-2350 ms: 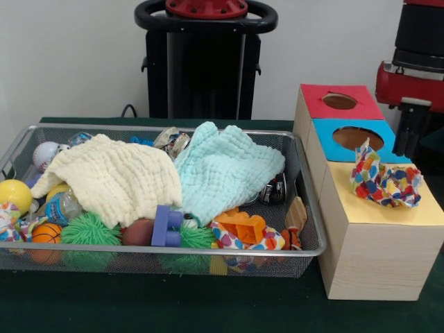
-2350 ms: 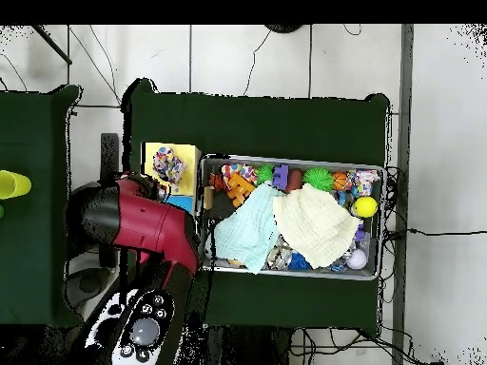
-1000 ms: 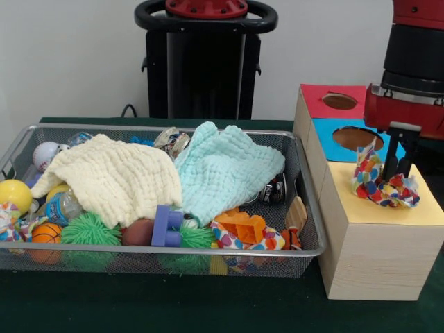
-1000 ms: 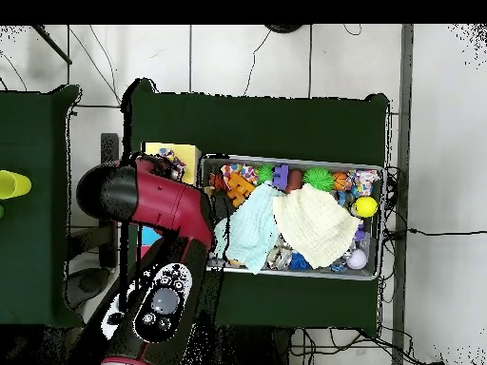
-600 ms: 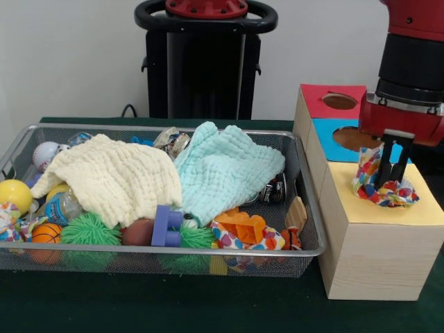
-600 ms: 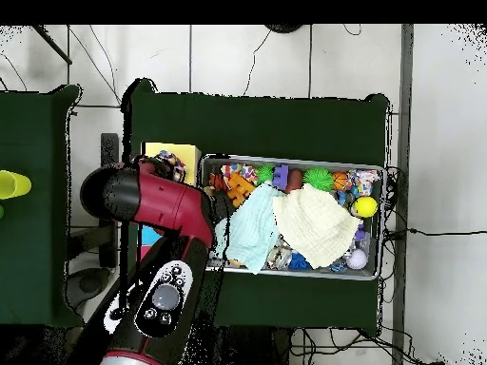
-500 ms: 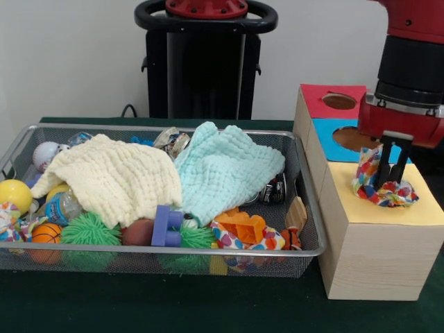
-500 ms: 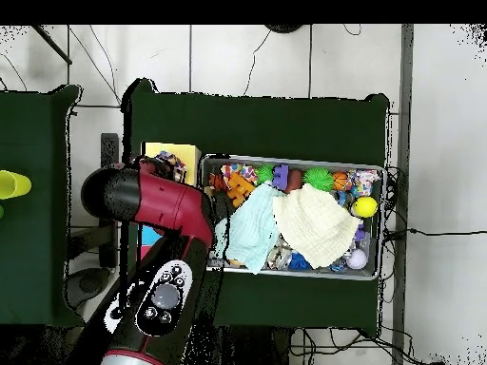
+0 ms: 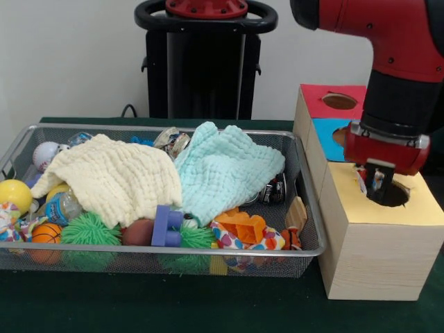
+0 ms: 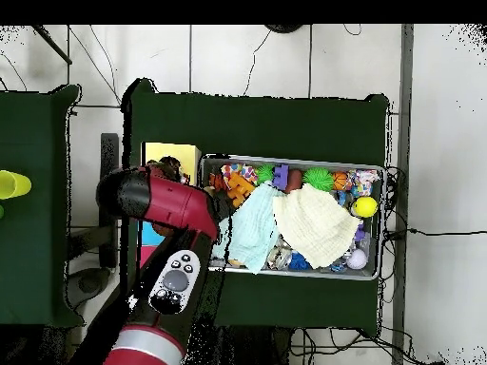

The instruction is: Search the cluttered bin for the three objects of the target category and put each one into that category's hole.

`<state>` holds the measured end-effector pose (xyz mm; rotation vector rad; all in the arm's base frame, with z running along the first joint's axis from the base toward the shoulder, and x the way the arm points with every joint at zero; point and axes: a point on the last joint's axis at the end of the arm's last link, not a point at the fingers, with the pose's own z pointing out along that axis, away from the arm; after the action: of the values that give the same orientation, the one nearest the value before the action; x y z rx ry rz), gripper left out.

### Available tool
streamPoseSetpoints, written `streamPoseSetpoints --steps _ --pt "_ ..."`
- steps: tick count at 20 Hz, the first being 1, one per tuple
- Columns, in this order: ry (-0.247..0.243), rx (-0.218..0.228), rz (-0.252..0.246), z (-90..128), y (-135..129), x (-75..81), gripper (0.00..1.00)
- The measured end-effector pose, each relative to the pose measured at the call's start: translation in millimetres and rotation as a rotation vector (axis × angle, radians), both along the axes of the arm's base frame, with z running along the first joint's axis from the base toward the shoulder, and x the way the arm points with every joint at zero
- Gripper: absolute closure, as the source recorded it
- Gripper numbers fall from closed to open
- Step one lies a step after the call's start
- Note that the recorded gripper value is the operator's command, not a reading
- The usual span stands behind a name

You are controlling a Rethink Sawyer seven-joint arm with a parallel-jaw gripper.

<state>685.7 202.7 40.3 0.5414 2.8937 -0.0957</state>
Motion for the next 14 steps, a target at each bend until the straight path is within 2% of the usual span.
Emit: streamPoseSetpoints --steps 1,5,14 --pt "0.006 0.01 -0.01 -11.1 -2.1 0.5 1.0" --pt "0.003 0.024 -0.026 -20.8 -4.0 2.6 1.0" --pt "0.002 0.031 -0.029 -18.4 -2.7 2.2 1.0"
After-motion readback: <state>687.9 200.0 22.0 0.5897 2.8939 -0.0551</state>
